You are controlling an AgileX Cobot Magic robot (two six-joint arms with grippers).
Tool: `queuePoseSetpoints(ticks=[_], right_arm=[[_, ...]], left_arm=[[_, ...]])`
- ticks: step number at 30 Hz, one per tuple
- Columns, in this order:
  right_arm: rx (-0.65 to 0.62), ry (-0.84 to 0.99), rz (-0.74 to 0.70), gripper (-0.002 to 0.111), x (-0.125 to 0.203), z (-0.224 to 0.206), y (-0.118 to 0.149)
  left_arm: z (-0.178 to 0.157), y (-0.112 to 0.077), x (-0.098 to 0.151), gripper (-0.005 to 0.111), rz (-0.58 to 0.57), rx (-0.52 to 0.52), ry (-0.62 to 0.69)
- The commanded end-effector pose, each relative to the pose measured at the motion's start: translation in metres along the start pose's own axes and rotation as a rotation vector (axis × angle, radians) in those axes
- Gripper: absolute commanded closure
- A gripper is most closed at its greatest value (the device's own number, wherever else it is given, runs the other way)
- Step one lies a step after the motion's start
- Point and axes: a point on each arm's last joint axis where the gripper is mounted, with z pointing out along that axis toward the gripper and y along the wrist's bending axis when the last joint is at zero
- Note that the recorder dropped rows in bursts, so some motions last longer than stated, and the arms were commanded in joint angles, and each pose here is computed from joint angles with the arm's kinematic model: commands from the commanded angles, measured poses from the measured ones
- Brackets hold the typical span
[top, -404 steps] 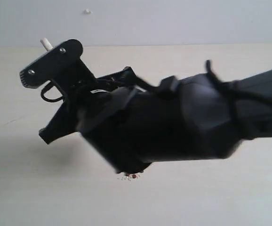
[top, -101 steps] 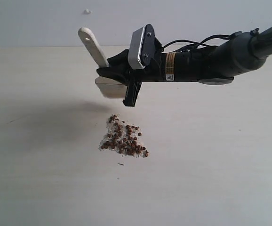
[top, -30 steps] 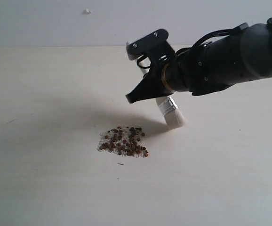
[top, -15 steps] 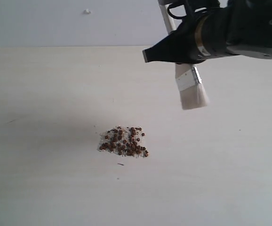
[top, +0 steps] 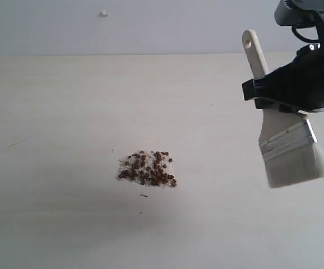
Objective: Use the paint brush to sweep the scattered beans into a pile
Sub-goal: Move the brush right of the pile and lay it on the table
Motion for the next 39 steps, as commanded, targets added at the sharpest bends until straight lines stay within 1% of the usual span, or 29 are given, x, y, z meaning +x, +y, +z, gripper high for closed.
queuePoseSetpoints(ticks=[1, 4, 8, 15, 19, 26, 30, 33, 38, 39], right_arm=[[-0.131, 0.028, 0.104, 0.108, -0.003, 0.023, -0.006], [-0.166, 0.068, 0.171, 0.108, -0.002, 0.045, -0.014], [-0.167, 0.144, 0.227, 0.108, 0.005, 0.075, -0.026], [-0.193, 0.253, 0.269, 0.108, 0.023, 0.118, -0.035], [-0.184, 0.253, 0.27, 0.108, 0.027, 0.131, -0.039], [-0.14, 0.237, 0.228, 0.108, 0.027, 0.135, -0.044], [-0.099, 0.23, 0.159, 0.101, 0.027, 0.135, -0.048], [-0.093, 0.23, 0.148, 0.093, 0.027, 0.135, -0.049], [-0.066, 0.208, 0.142, 0.07, 0.025, 0.136, -0.051], [-0.066, 0.209, 0.137, 0.067, 0.026, 0.136, -0.051]], left_arm=[[0.0, -0.001, 0.0, 0.107, -0.009, 0.011, -0.002], [0.0, -0.001, 0.0, 0.107, -0.009, 0.011, -0.002], [0.0, -0.001, 0.0, 0.107, -0.009, 0.011, -0.002], [0.0, -0.001, 0.0, 0.107, -0.009, 0.011, -0.002], [0.0, -0.001, 0.0, 0.107, -0.009, 0.011, -0.002], [0.0, -0.001, 0.0, 0.107, -0.009, 0.011, -0.002], [0.0, -0.001, 0.0, 0.107, -0.009, 0.011, -0.002], [0.0, -0.001, 0.0, 0.107, -0.009, 0.011, -0.002], [0.0, -0.001, 0.0, 0.107, -0.009, 0.011, -0.002], [0.0, -0.001, 0.0, 0.107, -0.009, 0.011, -0.002]])
